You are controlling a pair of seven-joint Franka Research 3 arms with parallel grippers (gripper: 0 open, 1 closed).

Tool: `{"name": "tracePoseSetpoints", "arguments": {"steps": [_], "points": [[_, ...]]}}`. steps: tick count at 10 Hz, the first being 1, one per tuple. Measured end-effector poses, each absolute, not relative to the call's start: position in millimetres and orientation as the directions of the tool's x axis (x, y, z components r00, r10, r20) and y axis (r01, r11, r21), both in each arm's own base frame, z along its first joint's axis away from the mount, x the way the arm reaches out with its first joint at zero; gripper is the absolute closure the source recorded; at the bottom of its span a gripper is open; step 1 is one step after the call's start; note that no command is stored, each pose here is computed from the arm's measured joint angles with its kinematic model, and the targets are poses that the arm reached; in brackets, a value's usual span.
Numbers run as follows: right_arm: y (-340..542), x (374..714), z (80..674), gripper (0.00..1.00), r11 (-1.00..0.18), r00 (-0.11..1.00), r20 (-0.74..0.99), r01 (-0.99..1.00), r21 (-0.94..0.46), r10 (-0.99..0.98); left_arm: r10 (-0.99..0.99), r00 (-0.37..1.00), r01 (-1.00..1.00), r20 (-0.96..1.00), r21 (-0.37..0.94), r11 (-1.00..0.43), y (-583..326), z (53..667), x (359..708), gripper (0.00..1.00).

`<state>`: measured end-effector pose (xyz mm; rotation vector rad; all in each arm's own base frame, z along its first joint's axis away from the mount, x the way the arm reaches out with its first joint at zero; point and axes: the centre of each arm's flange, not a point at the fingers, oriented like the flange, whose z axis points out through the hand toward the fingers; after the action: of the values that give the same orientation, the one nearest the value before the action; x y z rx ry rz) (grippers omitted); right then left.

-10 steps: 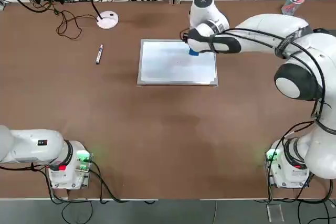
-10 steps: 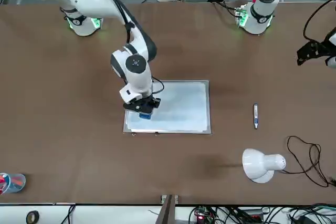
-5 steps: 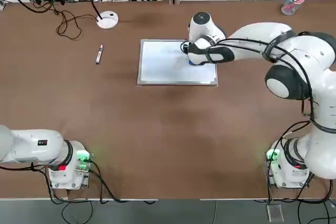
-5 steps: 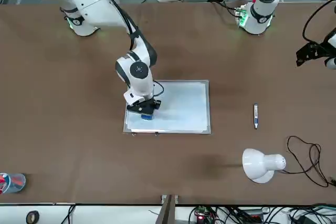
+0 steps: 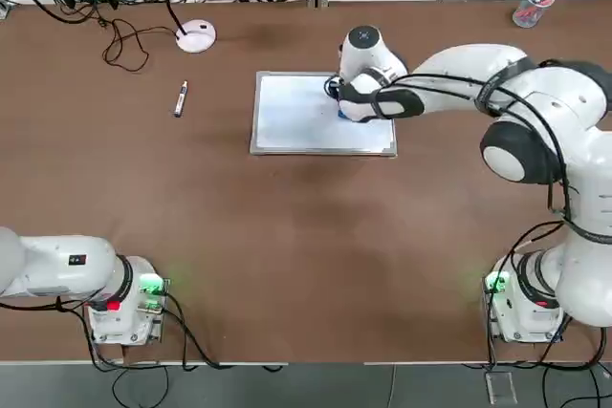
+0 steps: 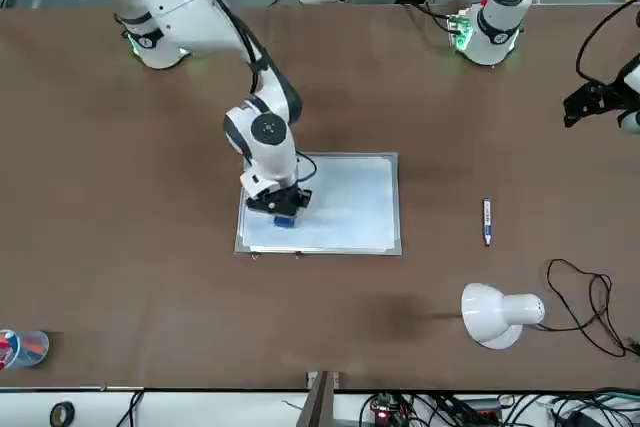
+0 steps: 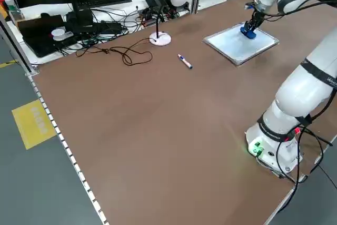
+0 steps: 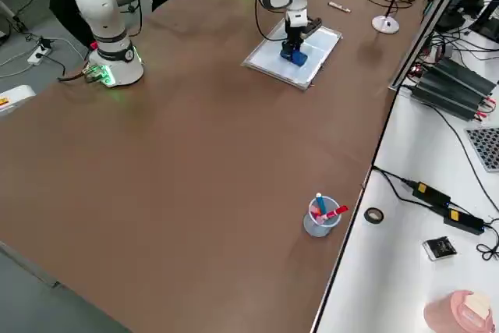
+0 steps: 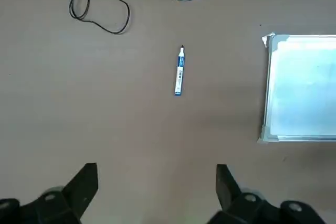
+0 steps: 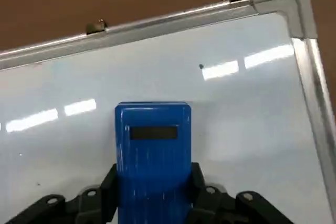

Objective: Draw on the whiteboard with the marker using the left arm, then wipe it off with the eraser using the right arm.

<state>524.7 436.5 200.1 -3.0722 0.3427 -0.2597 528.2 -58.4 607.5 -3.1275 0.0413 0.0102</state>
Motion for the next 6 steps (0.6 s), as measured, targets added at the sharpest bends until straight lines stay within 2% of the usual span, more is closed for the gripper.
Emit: {"name": "tracePoseSetpoints", "arguments": {"steps": [6], "points": [[478, 503, 200, 0.44, -0.969, 0.954, 0.176, -0.23, -0.095, -0.244, -0.026, 1.0, -0.027, -0.007, -0.013, -1.0, -58, 604, 531, 0.0]]}}
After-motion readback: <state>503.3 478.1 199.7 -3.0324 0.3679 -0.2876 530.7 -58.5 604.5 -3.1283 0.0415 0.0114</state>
